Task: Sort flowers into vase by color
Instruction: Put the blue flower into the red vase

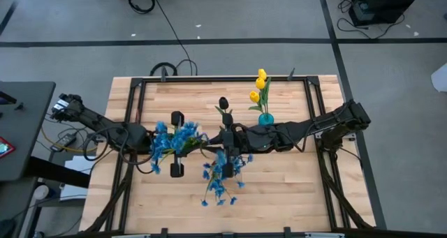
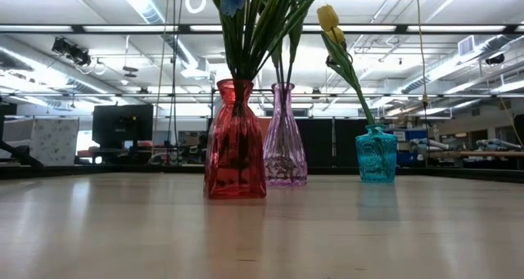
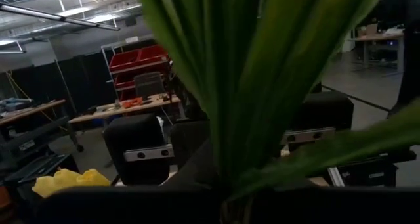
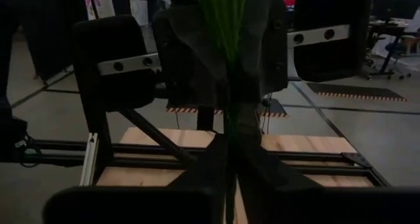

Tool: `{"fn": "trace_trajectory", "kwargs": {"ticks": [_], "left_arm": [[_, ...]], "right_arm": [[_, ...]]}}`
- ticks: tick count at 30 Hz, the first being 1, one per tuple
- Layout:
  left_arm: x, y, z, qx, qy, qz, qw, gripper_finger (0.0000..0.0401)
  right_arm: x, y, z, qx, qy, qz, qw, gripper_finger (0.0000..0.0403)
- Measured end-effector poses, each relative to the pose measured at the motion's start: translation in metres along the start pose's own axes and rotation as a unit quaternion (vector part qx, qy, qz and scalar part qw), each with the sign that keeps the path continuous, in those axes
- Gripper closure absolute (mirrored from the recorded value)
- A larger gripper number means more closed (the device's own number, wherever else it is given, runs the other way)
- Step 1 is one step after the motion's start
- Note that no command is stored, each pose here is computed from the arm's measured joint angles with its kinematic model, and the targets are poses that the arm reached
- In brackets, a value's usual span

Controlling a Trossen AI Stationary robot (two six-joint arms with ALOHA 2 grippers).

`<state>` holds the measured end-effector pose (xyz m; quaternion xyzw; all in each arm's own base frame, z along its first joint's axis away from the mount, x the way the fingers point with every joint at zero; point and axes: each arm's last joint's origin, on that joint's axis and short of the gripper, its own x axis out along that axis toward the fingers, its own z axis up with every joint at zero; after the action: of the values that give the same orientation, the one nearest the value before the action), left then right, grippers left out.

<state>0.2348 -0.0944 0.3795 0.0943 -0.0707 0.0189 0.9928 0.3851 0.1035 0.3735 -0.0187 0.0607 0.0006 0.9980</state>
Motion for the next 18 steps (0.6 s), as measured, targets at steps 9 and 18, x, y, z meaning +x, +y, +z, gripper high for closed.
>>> {"fn": "trace_trajectory", "kwargs": {"ticks": [9,18], "left_arm": [[-0.003,0.001,0.002,0.002,-0.002,-0.013,1.0,0.038],[-0.012,0.003,0.008,0.001,-0.006,-0.028,1.0,0.0381]], "right_arm": [[-0.01,0.004,0.006,0.004,0.003,0.017,1.0,0.0224],[-0.055,0.015,0.03,0.006,0.005,0.006,1.0,0.015]]}}
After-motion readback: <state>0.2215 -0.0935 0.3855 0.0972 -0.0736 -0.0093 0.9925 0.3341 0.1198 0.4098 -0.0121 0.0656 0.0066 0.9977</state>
